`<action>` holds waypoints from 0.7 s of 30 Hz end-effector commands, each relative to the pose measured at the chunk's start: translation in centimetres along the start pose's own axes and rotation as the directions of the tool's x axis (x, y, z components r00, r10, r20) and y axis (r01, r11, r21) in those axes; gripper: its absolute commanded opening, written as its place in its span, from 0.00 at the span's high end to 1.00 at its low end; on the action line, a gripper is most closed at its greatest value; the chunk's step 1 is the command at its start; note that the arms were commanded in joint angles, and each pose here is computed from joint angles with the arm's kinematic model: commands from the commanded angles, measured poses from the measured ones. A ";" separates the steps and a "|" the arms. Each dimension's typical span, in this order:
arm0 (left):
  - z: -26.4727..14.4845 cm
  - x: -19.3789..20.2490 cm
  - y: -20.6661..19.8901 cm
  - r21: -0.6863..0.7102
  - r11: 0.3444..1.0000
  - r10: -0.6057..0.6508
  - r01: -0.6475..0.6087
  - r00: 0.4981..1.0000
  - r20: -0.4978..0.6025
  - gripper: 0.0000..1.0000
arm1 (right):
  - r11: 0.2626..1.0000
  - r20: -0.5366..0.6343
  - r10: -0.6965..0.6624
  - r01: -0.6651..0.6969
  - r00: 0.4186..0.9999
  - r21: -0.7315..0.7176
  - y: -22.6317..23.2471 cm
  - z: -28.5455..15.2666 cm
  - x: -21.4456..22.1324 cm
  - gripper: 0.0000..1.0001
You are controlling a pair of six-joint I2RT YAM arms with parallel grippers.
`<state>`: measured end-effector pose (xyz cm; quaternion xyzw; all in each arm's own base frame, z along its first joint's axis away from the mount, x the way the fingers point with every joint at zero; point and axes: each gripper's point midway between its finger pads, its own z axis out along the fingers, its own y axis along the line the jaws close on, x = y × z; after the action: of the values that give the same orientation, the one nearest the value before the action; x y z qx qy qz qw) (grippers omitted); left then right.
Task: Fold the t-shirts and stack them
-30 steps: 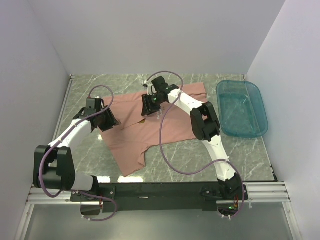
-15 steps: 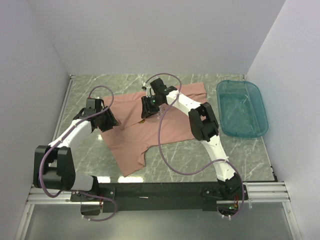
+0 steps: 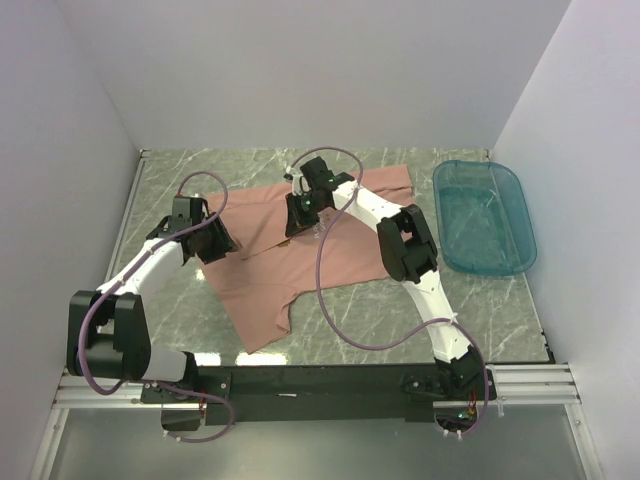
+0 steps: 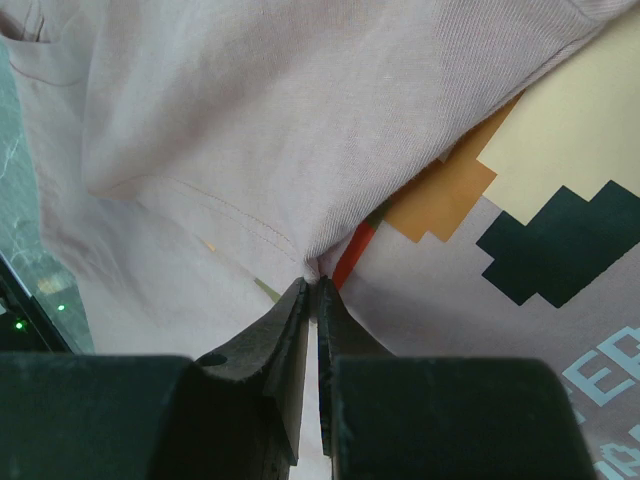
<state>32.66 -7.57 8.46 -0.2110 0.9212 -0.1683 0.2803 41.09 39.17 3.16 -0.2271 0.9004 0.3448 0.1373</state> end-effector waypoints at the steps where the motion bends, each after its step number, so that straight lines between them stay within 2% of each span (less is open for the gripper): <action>1: 0.4 -0.2 -0.2 0.016 1.000 0.024 -0.025 1.000 0.007 0.52 | 0.998 0.065 -0.043 0.045 0.997 -0.033 2.4 -3.2 -2.1 0.89; 21: 3.2 0.3 -2.1 0.111 0.993 0.058 -0.047 0.993 -0.103 0.58 | 0.998 0.099 -0.028 0.033 0.995 -0.054 2.4 -5.4 -3.2 0.87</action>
<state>33.08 -9.15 5.06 -0.1884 0.9372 -0.1940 0.2204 41.73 38.19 5.07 -0.2197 0.8956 0.3580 0.1466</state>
